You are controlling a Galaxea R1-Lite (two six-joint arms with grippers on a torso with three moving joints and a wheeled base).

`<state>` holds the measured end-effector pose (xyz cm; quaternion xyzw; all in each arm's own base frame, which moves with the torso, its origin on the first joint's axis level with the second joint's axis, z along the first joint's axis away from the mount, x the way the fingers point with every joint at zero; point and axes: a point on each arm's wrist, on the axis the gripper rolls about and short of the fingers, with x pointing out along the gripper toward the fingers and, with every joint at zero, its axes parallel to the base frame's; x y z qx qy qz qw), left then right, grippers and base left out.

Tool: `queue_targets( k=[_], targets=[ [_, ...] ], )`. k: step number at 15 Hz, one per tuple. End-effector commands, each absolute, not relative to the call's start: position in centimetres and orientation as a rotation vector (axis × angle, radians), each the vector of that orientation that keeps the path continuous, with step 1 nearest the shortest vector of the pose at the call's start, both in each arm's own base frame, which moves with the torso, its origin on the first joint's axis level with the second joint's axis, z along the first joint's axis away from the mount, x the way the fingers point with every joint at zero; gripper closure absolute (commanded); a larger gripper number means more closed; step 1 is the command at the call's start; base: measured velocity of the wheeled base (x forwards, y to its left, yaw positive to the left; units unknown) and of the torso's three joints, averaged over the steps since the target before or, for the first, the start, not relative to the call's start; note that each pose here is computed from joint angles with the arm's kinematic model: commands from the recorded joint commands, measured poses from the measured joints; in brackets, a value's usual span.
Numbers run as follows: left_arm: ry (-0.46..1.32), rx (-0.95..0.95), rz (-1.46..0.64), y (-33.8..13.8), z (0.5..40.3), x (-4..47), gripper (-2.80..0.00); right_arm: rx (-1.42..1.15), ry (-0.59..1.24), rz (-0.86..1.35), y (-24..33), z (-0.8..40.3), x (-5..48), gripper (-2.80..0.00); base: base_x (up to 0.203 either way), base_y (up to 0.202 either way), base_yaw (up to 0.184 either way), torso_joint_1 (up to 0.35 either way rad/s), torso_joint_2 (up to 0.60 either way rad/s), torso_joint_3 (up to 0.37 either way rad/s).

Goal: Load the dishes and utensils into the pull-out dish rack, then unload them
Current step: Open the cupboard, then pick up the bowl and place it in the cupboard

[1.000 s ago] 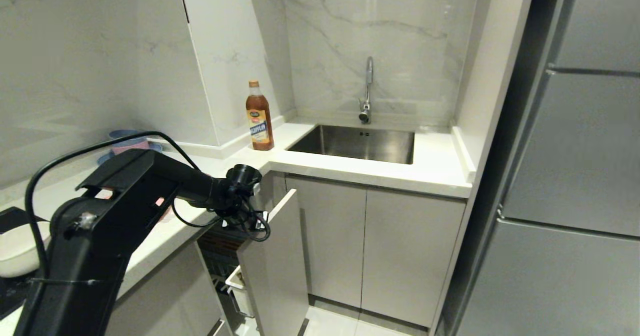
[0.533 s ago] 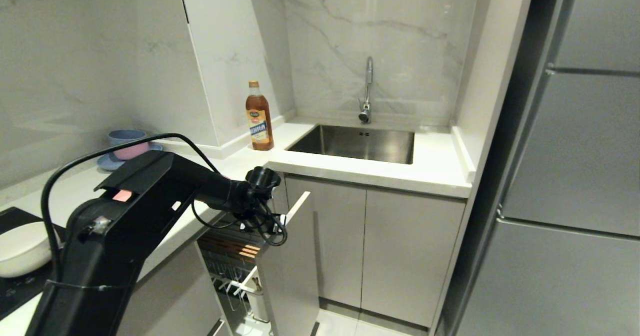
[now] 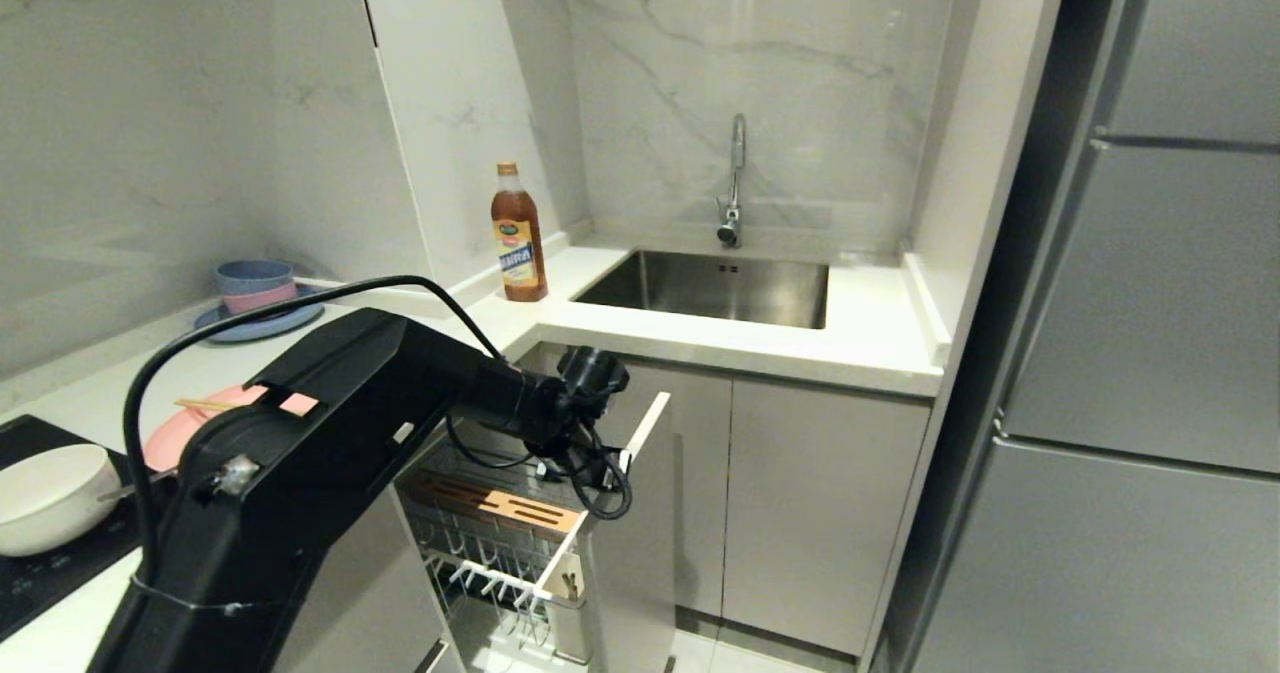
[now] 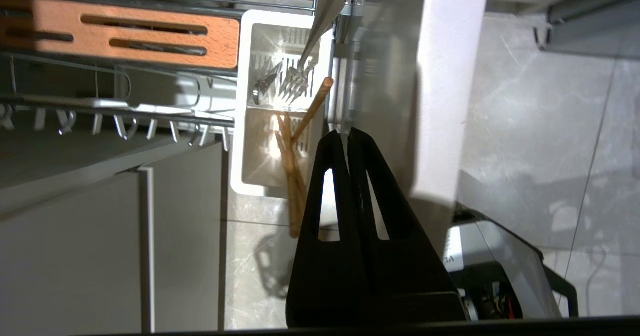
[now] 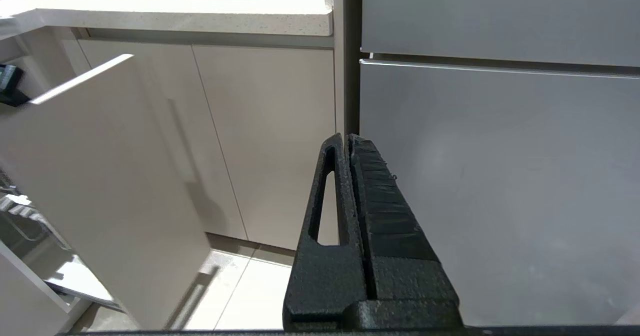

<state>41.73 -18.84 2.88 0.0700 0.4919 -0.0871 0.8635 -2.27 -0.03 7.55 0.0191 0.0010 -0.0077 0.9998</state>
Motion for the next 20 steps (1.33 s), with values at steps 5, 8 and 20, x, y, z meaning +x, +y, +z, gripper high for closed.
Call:
queue_targets(
  k=[5,8,20],
  targets=[
    [1.005,0.151,-0.229,-21.6,3.6,40.7,0.0,0.038,0.006,-0.015,0.0,7.5,-2.2,0.0,0.0,0.0,0.0,0.0,0.0,0.0],
    [1.004,0.141,-0.209,-21.3,3.7,40.8,0.0,0.038,0.004,-0.015,0.0,7.5,-2.2,0.0,0.0,0.0,0.0,0.0,0.0,0.0],
    [0.675,0.012,0.009,-13.3,18.4,39.8,0.0,0.038,0.005,-0.015,0.0,7.5,-2.2,0.0,0.0,0.0,0.0,0.0,0.0,0.0]
  ],
)
